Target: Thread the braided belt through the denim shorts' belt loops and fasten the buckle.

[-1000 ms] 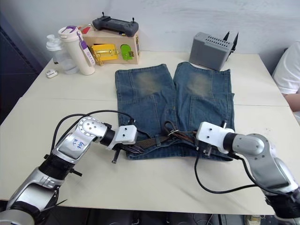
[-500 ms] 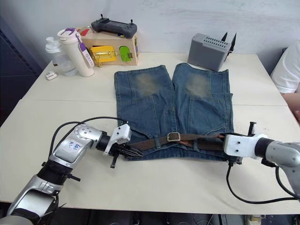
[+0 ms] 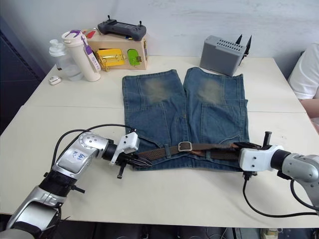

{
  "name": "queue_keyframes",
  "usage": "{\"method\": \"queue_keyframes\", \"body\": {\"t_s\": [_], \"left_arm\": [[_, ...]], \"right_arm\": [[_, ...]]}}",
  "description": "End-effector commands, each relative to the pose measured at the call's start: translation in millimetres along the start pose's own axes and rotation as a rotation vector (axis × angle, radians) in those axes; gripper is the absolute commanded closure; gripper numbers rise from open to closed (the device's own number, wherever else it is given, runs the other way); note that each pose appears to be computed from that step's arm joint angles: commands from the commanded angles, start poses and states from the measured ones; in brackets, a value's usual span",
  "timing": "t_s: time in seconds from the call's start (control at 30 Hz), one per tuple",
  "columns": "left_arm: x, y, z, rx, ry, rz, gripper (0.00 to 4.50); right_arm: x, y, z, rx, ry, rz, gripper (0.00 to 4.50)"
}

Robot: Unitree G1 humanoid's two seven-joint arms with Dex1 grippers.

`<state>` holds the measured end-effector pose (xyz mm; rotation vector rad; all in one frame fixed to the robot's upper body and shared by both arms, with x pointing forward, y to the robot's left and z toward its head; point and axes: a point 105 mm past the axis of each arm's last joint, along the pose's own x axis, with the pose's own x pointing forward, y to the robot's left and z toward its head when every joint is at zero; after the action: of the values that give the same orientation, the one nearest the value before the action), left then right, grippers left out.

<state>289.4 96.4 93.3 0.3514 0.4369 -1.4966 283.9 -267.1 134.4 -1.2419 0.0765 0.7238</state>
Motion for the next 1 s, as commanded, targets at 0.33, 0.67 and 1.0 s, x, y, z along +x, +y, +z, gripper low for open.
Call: {"method": "queue_keyframes", "body": {"t_s": [0.33,0.67,1.0], "left_arm": [[-62.0,-11.8,85.5,0.012,-0.307,0.039,4.17],[-140.8,-3.1,36.7,-0.188,-0.319,0.399,0.09],[-156.2,-14.3,-61.2,-0.273,-0.212,0.826,0.09]], "right_arm": [[-48.3,-70.8,-22.1,0.509,-0.056,-0.144,0.05],[-54.7,-48.0,-18.3,0.974,-0.197,0.021,0.00],[-39.5,-50.9,-27.4,0.851,-0.187,-0.130,0.00]]}}
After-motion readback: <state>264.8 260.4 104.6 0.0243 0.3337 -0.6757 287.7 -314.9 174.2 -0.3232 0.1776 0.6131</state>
